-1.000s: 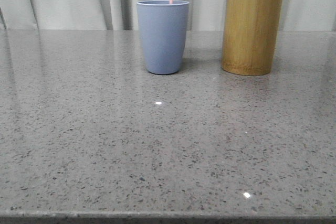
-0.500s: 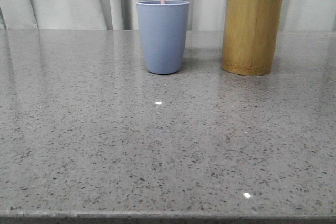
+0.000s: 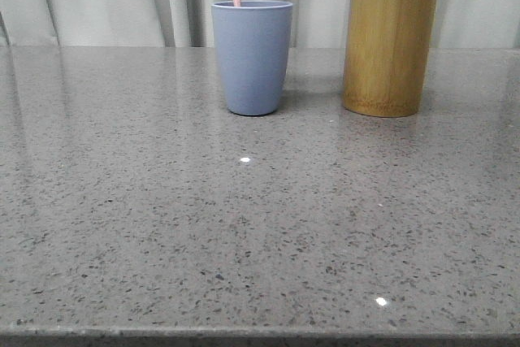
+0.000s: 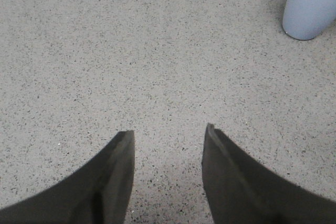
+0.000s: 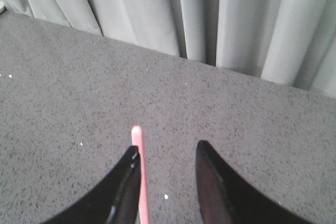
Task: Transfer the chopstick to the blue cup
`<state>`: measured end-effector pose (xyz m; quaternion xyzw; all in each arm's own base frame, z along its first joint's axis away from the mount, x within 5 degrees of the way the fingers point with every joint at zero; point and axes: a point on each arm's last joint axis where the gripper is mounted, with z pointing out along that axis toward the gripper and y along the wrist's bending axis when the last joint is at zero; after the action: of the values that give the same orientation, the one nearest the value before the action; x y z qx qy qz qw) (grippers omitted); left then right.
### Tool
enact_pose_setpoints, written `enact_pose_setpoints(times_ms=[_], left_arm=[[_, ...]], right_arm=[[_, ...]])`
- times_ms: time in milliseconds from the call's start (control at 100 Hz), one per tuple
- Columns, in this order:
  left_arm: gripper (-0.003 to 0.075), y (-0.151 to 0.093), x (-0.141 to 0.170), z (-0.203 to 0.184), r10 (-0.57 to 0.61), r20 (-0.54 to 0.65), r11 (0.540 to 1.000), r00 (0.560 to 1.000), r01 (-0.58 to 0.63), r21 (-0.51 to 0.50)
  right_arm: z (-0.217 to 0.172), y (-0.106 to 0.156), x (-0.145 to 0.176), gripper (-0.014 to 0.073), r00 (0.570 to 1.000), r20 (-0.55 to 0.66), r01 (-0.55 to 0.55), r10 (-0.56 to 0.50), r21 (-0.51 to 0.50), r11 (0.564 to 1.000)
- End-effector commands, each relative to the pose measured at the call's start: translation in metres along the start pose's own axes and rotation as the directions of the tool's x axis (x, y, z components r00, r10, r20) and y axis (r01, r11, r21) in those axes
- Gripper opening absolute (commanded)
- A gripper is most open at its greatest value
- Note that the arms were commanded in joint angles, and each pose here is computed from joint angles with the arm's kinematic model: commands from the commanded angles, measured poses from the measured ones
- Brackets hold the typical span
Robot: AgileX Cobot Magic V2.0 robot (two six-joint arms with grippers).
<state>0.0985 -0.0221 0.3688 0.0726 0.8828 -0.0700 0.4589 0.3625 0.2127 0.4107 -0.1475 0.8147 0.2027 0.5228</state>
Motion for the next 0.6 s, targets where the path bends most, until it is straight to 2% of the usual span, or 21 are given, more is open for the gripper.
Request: enact_pose_setpoints(times_ms=[0,170,430,590], left_arm=[[0.0302,0.000,-0.013,-0.005,-0.010,0.111,1.000,0.994,0.011,0.000],[0.0302,0.001,-0.014,-0.005,-0.003,0.125,1.000,0.992,0.004,-0.009],[0.0302,0.003,-0.016,-0.006,0.017,0.137,0.999,0.990,-0.013,-0.033],[0.0302,0.003,-0.016,-0.006,0.023,0.138,0.999,0.990,-0.018,-0.040]], right_arm=[[-0.039,0.000,-0.033,0.0280,0.990,0.139,0.015,-0.014,0.000,1.000],[-0.054,-0.014,-0.036,0.0280,0.993,0.104,0.051,-0.058,0.068,0.996],[-0.083,-0.040,-0.040,0.0280,0.996,0.081,0.029,-0.042,0.150,0.988],[-0.101,-0.058,-0.029,0.0280,0.998,0.065,0.009,-0.023,0.205,0.979]])
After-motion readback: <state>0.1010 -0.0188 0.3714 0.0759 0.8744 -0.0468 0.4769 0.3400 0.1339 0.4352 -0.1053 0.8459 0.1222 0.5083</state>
